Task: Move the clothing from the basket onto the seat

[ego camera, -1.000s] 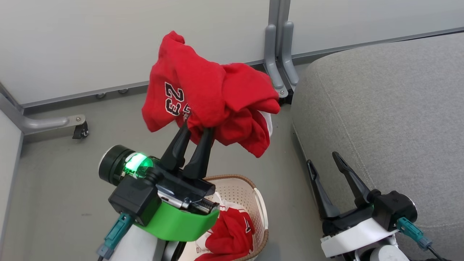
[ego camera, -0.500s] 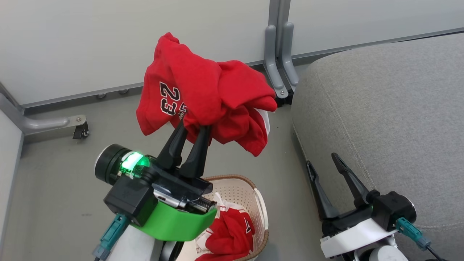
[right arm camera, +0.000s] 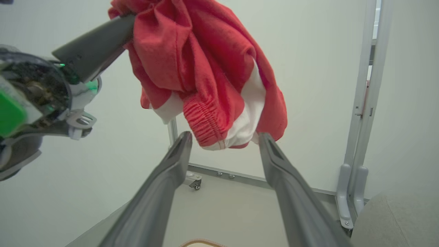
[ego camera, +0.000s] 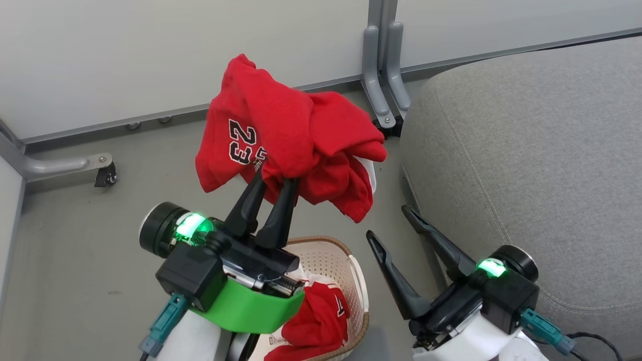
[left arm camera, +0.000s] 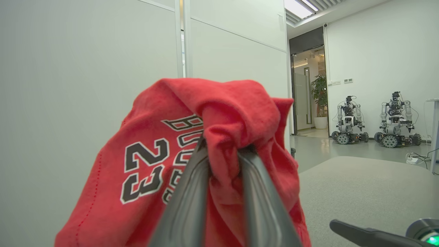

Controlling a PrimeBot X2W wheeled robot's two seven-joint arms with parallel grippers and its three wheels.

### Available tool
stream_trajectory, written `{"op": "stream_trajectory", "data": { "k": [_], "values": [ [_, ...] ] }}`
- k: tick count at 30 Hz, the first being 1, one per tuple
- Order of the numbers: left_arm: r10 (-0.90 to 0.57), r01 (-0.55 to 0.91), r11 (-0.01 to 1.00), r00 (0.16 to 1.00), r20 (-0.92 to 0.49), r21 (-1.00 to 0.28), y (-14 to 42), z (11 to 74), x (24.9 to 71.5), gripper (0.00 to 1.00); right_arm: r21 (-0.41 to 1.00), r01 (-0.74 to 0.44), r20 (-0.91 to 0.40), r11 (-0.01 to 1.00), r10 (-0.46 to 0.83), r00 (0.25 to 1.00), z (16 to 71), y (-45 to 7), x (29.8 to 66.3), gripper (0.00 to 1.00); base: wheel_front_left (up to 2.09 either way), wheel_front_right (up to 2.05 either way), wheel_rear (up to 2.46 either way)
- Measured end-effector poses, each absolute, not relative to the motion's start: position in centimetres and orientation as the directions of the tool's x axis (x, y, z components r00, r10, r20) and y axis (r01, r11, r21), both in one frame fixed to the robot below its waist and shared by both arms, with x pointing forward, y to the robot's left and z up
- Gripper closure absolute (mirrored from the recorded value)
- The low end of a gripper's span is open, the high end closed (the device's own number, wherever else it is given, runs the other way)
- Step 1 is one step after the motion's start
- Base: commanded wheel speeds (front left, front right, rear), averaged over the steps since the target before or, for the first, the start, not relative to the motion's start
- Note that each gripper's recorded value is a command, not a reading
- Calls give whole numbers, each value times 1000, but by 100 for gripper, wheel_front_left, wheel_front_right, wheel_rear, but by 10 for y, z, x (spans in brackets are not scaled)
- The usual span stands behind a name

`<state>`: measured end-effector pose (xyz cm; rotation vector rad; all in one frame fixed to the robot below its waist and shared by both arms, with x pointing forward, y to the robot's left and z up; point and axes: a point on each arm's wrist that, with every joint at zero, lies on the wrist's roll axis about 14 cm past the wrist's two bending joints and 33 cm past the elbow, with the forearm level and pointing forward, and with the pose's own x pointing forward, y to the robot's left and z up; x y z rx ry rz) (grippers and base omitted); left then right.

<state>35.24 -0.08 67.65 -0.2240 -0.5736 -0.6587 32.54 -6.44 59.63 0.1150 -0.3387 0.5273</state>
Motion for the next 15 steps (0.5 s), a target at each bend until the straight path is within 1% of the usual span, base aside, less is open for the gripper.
{"op": "stream_trajectory", "data": {
  "k": [3,6,15],
  "values": [
    [-522,640,768,644,559,-20,-4,673,353,100,-15,-543,349,840,513,784,600,-56,326,0,0,0,0],
    [-539,654,756,638,550,-18,-10,670,351,100,-24,-556,358,831,527,771,604,-52,330,0,0,0,0],
    [-573,686,728,617,540,-10,-21,666,342,100,-82,-548,342,833,540,769,603,-51,349,0,0,0,0]
  ]
}}
